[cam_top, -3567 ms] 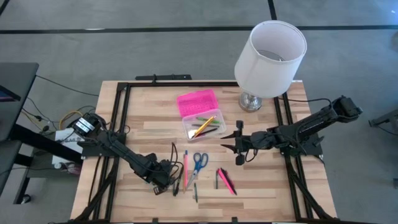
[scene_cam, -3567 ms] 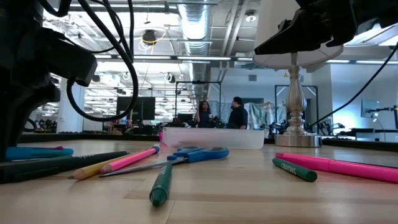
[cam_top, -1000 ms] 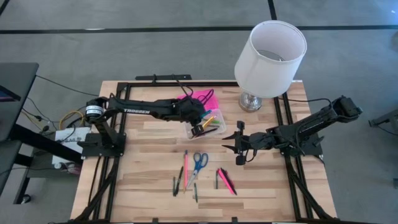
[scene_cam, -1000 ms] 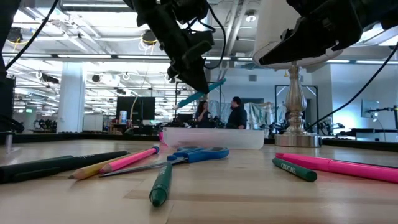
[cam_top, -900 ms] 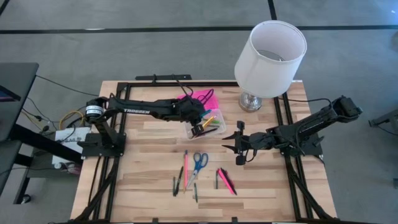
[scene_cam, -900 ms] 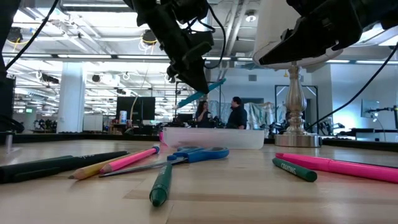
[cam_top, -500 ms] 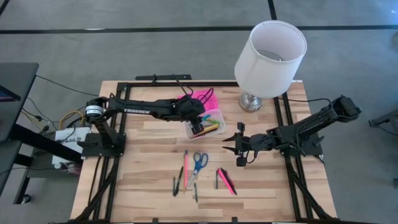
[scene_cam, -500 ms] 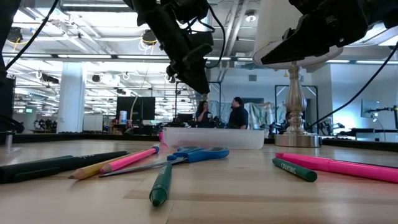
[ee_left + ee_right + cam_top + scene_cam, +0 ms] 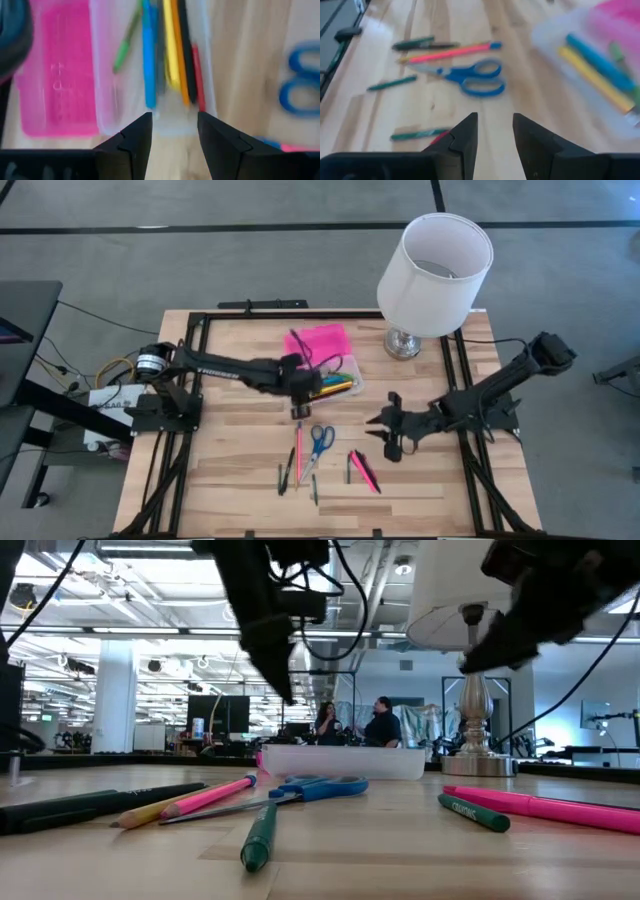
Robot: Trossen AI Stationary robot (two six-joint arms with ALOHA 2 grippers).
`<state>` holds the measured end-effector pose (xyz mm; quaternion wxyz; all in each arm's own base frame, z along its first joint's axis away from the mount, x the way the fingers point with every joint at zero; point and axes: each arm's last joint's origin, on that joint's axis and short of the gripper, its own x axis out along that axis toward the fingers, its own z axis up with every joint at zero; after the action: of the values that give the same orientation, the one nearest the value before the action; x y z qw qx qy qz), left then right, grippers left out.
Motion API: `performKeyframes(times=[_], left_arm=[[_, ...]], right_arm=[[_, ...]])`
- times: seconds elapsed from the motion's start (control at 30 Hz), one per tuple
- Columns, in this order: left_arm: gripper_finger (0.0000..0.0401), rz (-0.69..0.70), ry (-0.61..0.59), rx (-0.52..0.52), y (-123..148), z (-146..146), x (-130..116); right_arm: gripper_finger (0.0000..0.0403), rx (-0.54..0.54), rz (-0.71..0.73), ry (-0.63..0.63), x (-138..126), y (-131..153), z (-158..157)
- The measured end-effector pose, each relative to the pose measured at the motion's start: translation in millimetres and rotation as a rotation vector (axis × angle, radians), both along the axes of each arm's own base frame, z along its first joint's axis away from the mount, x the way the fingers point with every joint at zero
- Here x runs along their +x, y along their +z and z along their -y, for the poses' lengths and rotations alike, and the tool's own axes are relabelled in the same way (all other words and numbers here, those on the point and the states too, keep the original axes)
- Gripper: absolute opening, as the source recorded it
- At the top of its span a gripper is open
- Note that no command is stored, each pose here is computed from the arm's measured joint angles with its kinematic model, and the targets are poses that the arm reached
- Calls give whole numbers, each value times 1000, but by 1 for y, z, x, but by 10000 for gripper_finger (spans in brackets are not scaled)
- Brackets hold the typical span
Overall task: Pick & place school supplies into a supply box
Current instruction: Put the red crayon into the pink supply box
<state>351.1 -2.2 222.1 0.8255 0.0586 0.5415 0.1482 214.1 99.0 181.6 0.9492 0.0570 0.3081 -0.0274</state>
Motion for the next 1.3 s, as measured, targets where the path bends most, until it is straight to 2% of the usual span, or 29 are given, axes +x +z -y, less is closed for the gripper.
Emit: performKeyframes(times=[0.23, 0.4, 0.57, 0.73, 0.9, 1.3], left_arm=[[154, -28, -58, 132, -17, 63, -20], [154, 19, -34, 237, -28, 98, -38], [154, 84, -19, 331, -29, 120, -50], [154, 115, -21, 331, -28, 131, -55], [154, 134, -8, 320, -28, 135, -57], [154, 146, -3, 323, -28, 138, -59]], right_arm=[[118, 100, -104, -60, 5, -38, -28], [118, 111, -173, -115, 14, -59, -45], [118, 86, -208, -104, 25, -61, -60], [118, 38, -249, -106, 33, -57, -71], [118, 17, -311, -160, 30, -56, -76], [118, 61, -313, -194, 22, -56, -85]])
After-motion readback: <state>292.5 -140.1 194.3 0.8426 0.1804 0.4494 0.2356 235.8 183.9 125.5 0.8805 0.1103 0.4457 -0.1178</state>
